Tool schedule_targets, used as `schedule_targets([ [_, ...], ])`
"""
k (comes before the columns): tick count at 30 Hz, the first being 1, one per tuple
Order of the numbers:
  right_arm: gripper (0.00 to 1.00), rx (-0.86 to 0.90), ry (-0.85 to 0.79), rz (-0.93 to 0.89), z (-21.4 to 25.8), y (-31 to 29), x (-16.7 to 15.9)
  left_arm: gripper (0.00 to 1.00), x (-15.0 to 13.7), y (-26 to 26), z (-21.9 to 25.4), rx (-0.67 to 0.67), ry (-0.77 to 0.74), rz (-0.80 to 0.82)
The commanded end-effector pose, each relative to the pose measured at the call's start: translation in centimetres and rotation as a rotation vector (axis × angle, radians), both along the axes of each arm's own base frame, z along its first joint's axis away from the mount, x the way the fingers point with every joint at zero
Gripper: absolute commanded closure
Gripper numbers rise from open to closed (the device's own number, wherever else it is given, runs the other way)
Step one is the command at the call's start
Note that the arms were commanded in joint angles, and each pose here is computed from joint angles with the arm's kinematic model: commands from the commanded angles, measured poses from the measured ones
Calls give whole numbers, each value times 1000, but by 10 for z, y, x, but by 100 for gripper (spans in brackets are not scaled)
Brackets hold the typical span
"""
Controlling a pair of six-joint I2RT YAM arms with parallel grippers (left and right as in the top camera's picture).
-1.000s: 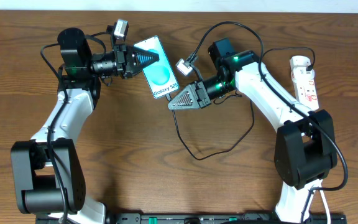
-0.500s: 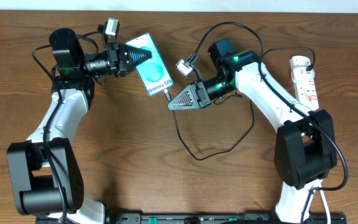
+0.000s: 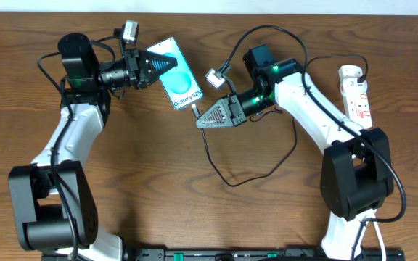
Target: Plug charger to phone and switch on socket
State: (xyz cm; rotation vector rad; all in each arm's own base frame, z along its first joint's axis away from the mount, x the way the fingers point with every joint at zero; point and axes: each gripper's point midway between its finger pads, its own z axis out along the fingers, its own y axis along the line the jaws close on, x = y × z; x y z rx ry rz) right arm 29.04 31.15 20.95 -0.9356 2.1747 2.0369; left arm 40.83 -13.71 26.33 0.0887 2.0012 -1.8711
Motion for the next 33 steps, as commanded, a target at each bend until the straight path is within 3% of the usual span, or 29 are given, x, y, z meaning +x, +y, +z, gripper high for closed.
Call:
schedule_targets([
  [1, 99, 32, 0, 7, 9, 2, 0, 93, 1, 0, 3, 5, -31, -1],
  [33, 99, 25, -7, 6, 7, 3, 1, 93, -1, -8, -2, 8, -3, -13],
])
